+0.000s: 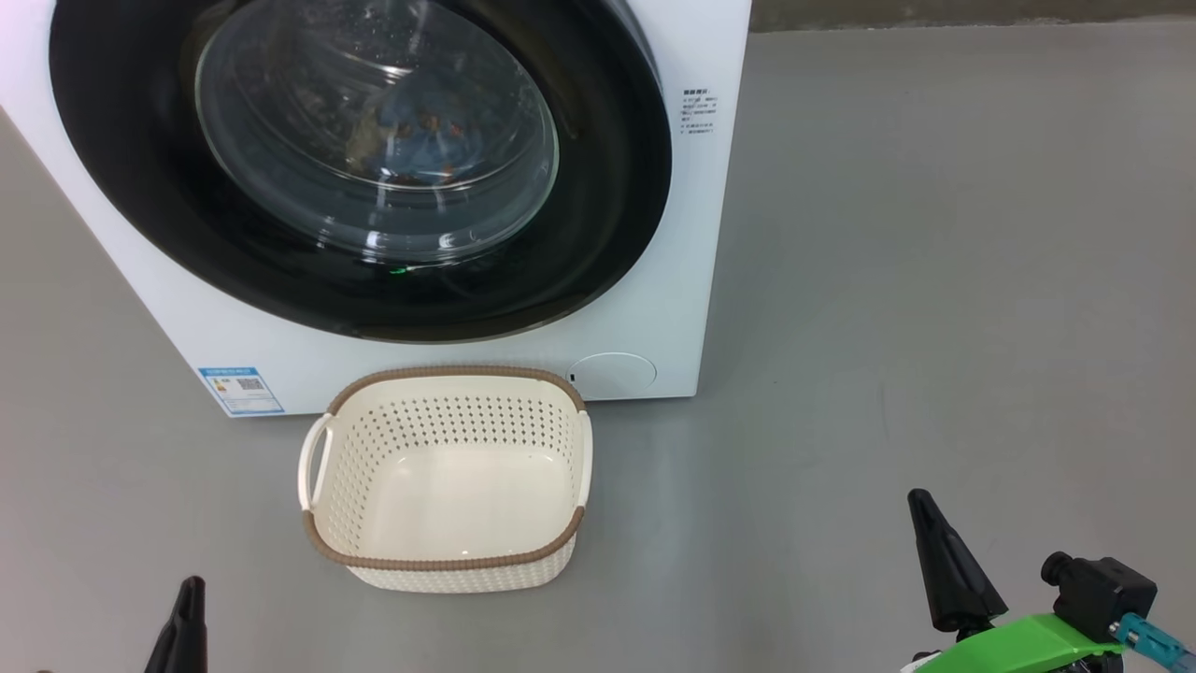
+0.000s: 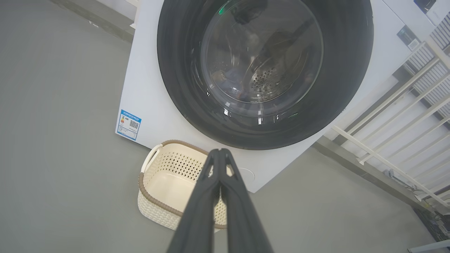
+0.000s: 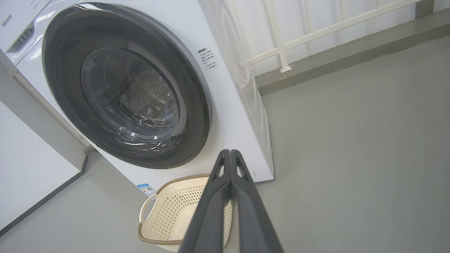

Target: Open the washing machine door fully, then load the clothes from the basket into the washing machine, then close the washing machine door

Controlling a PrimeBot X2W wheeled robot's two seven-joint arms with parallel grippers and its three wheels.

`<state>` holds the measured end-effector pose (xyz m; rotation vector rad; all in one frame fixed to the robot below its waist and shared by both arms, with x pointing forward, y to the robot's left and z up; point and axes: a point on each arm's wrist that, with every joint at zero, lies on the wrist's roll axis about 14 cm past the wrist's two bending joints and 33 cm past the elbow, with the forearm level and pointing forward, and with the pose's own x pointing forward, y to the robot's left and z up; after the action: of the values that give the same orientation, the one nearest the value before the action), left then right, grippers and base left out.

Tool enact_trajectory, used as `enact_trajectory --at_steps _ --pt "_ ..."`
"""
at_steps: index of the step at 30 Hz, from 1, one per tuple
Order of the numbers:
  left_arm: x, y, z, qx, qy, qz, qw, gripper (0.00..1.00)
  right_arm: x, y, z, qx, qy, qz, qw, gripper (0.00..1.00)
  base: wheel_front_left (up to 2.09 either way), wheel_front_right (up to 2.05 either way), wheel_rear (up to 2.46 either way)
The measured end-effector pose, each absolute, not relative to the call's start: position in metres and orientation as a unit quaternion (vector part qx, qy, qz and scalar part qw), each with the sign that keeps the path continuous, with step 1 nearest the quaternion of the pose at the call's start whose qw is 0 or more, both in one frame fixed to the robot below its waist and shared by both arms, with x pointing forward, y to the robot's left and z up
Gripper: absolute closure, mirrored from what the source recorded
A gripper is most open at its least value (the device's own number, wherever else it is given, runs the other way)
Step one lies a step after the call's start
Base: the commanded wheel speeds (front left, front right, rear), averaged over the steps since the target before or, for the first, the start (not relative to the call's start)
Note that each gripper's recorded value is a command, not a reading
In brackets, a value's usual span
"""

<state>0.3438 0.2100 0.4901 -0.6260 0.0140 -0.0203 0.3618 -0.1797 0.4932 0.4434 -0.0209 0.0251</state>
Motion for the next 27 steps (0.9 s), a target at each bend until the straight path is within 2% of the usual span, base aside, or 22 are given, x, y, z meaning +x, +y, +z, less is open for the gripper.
enact_trajectory --at_steps 27 --pt "0.3524 0.2101 0.4839 -0.415 0.021 0.013 0.909 1.00 0.3639 -0.1881 0.4865 0.359 0.007 -0.011 0.933 1.00 0.00 0.00 0.00"
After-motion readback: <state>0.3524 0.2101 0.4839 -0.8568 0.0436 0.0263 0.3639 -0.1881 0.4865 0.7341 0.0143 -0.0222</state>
